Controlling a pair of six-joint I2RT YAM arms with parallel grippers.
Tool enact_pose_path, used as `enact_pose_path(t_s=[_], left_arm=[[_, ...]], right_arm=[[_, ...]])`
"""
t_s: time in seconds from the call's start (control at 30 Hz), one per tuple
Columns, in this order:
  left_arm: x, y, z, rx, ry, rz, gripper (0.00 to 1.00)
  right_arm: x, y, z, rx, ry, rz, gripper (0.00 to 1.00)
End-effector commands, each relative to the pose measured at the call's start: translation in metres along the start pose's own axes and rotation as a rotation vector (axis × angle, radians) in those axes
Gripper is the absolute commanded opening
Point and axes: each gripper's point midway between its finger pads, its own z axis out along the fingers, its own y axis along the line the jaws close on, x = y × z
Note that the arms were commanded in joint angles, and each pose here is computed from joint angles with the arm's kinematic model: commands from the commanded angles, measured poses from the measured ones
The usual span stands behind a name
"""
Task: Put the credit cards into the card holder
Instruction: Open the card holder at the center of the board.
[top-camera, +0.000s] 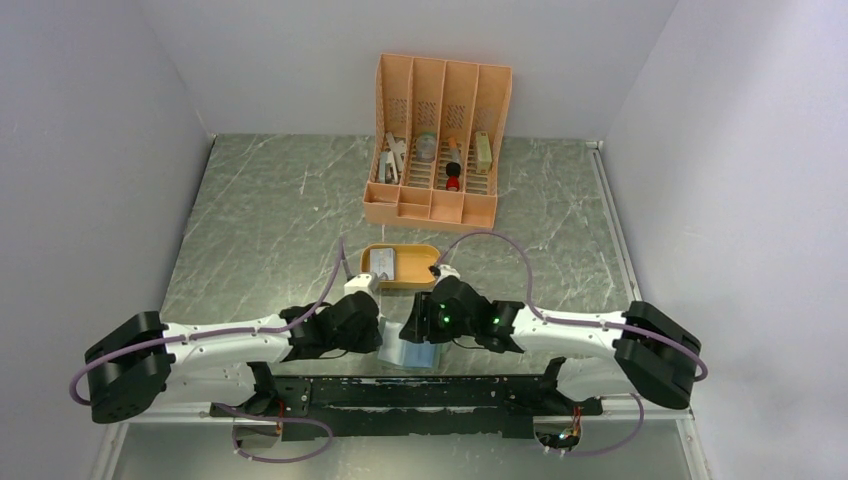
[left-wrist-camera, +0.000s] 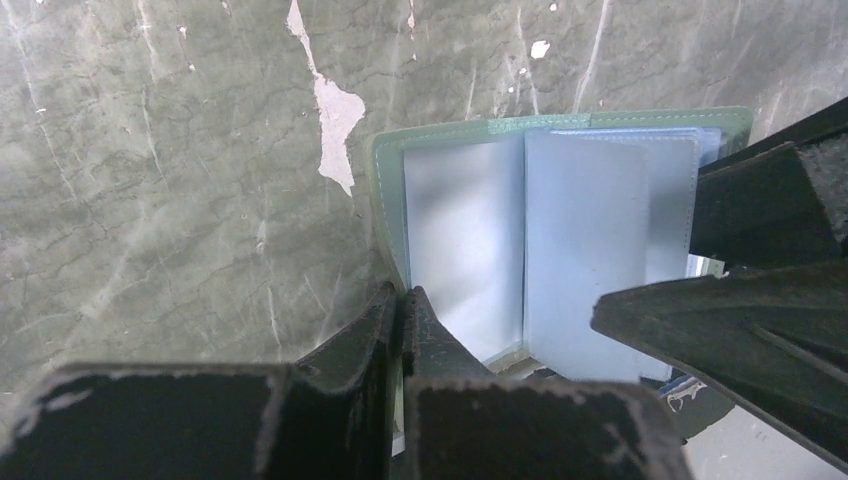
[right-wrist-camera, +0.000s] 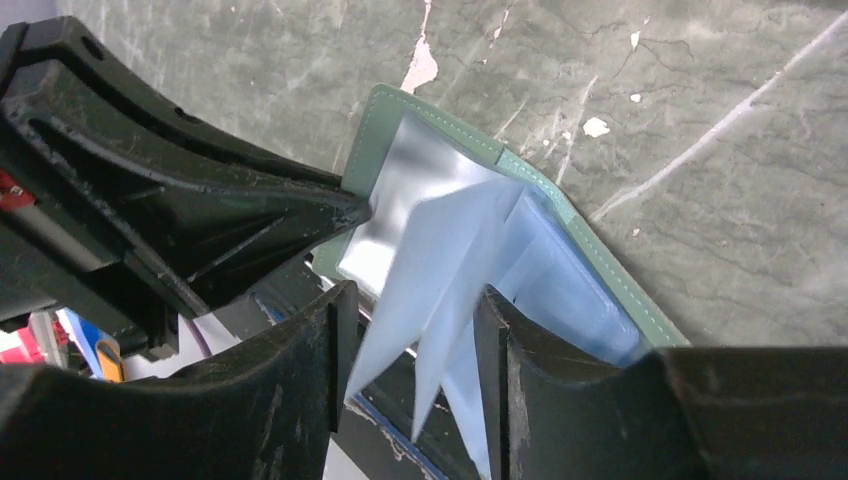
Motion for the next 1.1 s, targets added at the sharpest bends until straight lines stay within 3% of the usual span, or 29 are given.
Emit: enact_pose_path(t_s=[0.0,0.17,0.37,0.63,1.07], left_arm=[[-0.002,0.000,-0.002,0.006,-0.021,-0.008,0.05],[-0.003,0.000,-0.003,0.006,-0.023,-0.006,0.05],[-0.004,-0.003,-0.003,0.010,-0.024,-0.003,0.05],[-0.008,0.002,-0.008,-0.015,-0.042,-0.004,0.05],[-0.020,-0.011,-0.017,0.039,-0.079,-0.024,0.05]], right_arm=[[-0.001,0.004,-0.011,-0.047,-0.035,0.023,0.51],[0.000,0.003,-0.018,-0.058,-0.051,0.036,0.49],[0.004,-0.006,-0.016,-0.030,-0.040,0.044,0.35],[0.008,-0.035,-0.012,0.122,-0.023,0.020,0.00],[-0.002,-0.060,-0.009,0.265,-0.042,-0.069,0.00]])
